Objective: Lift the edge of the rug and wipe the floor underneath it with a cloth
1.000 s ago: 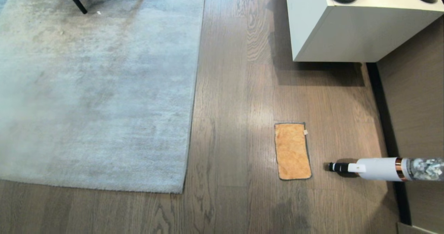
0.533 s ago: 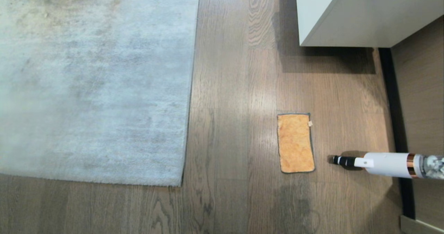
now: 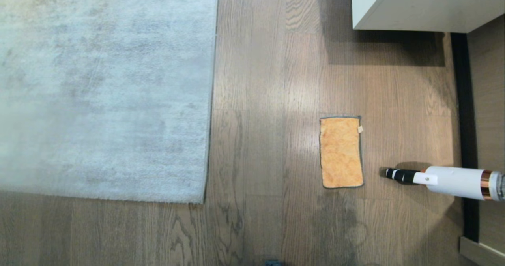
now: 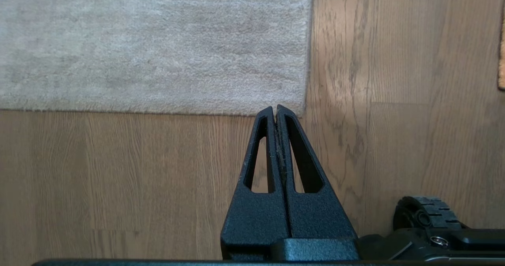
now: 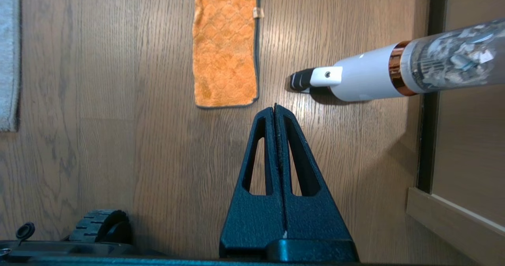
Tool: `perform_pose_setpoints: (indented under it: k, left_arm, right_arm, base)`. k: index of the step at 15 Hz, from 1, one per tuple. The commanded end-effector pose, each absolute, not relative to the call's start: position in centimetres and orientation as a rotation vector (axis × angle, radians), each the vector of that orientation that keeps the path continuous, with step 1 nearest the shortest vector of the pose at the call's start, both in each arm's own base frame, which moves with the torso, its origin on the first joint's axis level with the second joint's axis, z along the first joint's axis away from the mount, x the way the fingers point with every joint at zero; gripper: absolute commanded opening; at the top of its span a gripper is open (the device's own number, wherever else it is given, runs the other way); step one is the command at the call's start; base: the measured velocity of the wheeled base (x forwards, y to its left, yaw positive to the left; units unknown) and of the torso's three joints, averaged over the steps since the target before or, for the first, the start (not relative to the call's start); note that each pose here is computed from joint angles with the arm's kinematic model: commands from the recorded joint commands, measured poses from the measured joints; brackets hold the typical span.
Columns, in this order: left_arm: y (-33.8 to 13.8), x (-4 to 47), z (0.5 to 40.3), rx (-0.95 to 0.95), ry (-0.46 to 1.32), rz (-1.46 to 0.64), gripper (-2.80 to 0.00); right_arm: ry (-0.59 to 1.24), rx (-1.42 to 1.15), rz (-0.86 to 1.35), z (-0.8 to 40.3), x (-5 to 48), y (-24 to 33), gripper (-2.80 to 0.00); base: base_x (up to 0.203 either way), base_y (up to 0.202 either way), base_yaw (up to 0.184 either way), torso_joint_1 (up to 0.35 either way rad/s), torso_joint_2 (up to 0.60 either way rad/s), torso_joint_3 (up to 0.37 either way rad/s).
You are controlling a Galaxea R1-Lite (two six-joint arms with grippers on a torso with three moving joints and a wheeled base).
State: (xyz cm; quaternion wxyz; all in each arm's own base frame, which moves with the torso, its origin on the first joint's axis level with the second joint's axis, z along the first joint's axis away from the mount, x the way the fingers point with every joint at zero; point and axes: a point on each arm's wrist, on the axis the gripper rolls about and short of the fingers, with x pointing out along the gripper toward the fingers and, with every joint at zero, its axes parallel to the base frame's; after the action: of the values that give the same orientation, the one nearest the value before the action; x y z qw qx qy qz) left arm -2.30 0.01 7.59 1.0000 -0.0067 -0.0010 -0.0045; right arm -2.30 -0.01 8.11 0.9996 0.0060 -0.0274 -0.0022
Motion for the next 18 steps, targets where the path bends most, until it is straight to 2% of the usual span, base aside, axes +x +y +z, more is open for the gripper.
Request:
perform_pose_setpoints:
  k: [1,18]
  left_arm:
    - [0.01,-2.29,7.59,-0.014,-0.001,-0.009,-2.80]
    - [0.01,-2.29,7.59,-0.014,-0.001,-0.008,-2.80]
  right_arm:
    - [-0.054,0.012,-0.004,8.12,-2.28,-0.01,-2.80]
    - [-0.054,0.012,-0.004,8.12,-2.28,-0.01,-2.80]
  base:
    - [0.000,0.000,0.000,-0.002,0.00,-0.195]
    - [0.000,0.000,0.000,0.002,0.00,-0.196]
